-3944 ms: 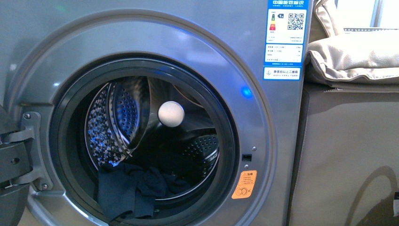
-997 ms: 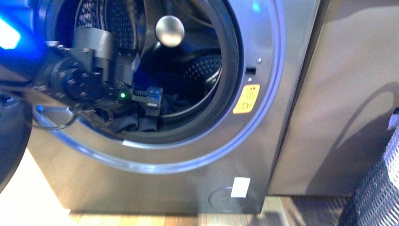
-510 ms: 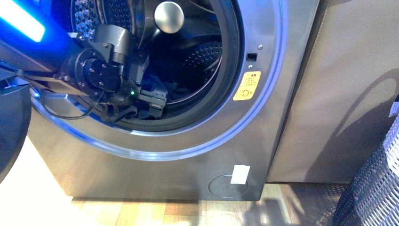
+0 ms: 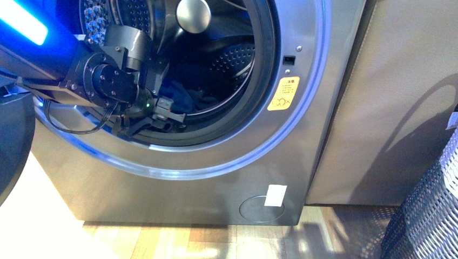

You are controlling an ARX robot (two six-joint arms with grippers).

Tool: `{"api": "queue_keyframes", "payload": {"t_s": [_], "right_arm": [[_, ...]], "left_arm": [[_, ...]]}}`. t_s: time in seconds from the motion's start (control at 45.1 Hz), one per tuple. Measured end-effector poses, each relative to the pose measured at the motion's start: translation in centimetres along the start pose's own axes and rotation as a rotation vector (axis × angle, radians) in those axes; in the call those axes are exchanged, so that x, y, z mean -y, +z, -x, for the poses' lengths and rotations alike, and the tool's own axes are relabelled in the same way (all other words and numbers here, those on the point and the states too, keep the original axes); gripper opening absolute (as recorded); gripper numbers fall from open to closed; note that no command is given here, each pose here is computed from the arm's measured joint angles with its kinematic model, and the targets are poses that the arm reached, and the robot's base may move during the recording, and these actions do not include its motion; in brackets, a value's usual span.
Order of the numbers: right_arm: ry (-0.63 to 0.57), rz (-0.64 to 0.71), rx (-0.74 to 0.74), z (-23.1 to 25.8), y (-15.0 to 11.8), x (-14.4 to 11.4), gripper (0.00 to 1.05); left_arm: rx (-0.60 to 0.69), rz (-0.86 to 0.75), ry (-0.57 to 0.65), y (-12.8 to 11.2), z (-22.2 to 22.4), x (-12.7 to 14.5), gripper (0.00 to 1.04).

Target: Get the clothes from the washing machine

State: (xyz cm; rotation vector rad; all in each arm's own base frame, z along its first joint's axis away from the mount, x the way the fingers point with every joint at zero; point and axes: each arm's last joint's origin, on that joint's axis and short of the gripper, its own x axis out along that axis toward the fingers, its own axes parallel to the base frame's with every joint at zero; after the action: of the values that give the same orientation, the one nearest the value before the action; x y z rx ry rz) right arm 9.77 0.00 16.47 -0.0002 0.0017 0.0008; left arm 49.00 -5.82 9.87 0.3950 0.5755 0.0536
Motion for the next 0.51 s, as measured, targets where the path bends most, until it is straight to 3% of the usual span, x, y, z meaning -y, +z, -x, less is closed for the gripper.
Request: {"api": "queue_keyframes", "payload": {"t_s": [0.51], "right_arm": [[0.0, 0.0, 0.0, 0.0, 0.0, 0.0, 0.97]], "left_arm": [[0.069, -0.015, -0.101, -1.7, 4.5, -0.5, 0.07]]}}
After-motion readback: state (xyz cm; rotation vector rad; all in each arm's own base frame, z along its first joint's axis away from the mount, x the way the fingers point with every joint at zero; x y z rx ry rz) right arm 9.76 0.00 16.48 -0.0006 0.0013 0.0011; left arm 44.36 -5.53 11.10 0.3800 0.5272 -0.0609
